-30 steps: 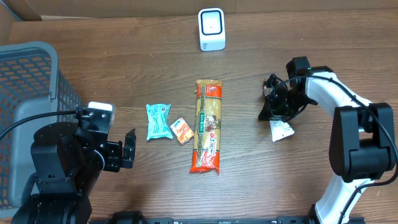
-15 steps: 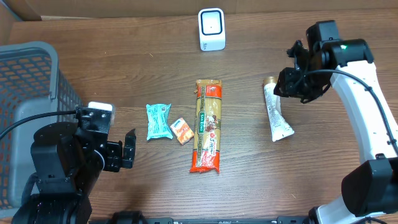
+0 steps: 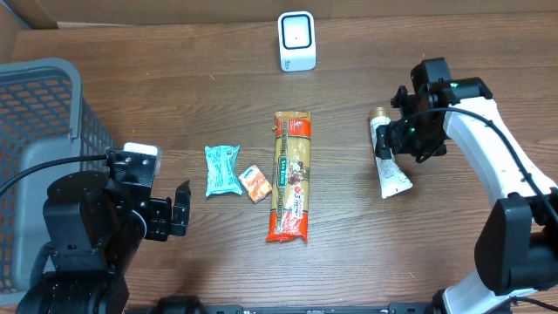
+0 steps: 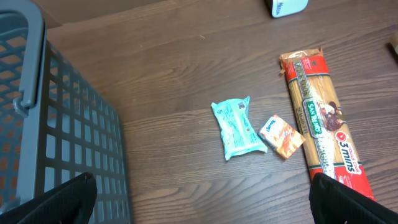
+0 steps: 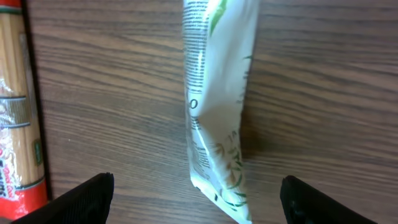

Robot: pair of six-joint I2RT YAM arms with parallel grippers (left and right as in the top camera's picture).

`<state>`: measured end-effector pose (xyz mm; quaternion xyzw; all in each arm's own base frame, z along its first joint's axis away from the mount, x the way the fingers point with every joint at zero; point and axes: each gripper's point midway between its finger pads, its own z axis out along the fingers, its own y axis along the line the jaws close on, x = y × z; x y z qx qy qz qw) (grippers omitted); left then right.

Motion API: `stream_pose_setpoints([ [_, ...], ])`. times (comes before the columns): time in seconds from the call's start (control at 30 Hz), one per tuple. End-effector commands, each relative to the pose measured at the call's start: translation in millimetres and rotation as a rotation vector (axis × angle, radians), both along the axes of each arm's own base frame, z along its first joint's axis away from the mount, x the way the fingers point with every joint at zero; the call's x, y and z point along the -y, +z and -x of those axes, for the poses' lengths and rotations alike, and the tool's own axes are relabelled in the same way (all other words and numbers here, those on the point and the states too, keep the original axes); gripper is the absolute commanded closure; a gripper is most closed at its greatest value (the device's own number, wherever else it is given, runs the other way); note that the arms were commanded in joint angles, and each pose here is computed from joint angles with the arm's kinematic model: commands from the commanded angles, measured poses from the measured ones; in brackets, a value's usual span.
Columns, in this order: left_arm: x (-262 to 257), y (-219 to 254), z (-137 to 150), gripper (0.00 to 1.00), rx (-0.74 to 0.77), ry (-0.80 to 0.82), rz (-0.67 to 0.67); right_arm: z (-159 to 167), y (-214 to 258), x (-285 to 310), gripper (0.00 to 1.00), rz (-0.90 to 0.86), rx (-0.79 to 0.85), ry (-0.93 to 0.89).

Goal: Scan the item barcode

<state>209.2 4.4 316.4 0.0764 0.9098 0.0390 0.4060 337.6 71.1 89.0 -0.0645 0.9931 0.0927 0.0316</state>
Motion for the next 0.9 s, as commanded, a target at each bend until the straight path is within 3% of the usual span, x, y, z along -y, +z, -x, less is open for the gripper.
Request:
stream_pose_setpoints([
  [0.0,-2.4,1.5,-0.3,0.00,0.005,-0.004,-0.023,2.4,-7.7,1.8,0.10,-0.056,-0.003,0.007],
  [0.57,-2.4,1.5,-0.3,0.00,0.005,-0.004,-0.023,20.7,-55.3,-6.1,0.11,-0.184,-0.004,0.029],
  [0.87,-2.4,1.5,-0.3,0.00,0.005,-0.004,-0.023,23.5,-63.8,-13.9,0.46,-0.240,0.000,0.002],
])
